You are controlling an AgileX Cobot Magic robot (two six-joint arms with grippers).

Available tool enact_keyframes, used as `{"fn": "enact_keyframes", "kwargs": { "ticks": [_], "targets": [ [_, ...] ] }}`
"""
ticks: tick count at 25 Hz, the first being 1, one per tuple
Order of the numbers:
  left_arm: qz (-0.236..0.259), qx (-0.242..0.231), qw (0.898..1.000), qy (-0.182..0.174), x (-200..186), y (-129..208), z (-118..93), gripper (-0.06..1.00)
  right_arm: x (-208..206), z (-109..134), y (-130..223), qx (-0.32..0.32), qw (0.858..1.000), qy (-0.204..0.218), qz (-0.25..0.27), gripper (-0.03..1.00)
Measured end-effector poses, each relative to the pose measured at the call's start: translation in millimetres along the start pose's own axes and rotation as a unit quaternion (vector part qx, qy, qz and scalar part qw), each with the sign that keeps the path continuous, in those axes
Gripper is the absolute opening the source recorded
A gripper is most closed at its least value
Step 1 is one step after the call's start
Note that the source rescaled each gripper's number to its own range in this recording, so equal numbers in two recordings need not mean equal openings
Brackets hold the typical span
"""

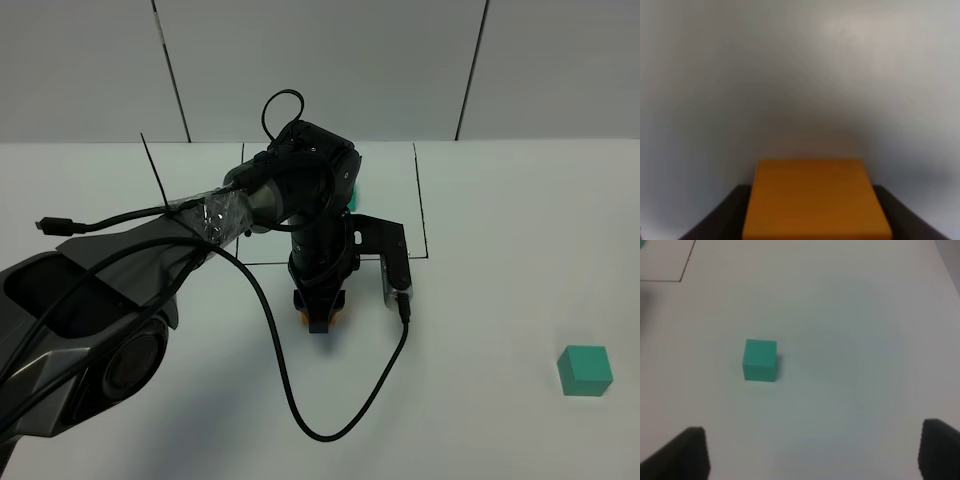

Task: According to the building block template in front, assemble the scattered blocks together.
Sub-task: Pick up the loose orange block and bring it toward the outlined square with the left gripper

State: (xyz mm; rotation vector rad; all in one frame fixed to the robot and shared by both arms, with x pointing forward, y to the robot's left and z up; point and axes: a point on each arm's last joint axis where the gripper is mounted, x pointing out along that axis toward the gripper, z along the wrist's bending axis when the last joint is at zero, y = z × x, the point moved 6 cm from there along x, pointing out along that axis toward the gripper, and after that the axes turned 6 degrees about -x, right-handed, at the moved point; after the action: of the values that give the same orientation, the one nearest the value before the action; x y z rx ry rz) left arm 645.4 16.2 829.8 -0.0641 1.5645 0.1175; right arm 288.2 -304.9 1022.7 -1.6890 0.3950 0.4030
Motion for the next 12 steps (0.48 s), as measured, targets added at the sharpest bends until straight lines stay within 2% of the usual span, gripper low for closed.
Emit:
{"fn": "enact_keyframes", "kwargs": {
  "ticks": [5, 7, 12],
  "targets": [
    [-0.009, -0.001, 1.0, -0.011, 2, -3, 4, 0.86, 0, 0, 0, 0.0, 1.0, 0.0, 0.0, 0.79],
    [-0.012, -0.001, 1.0, -0.015, -2, -3, 4, 0.97, 0, 0, 0, 0.0, 1.0, 0.0, 0.0, 0.79],
    [-0.025, 0.002, 0.999, -0.031, -41, -3, 1, 0.99, 0, 0, 0, 0.0, 1.0, 0.0, 0.0, 0.79]
  ]
}}
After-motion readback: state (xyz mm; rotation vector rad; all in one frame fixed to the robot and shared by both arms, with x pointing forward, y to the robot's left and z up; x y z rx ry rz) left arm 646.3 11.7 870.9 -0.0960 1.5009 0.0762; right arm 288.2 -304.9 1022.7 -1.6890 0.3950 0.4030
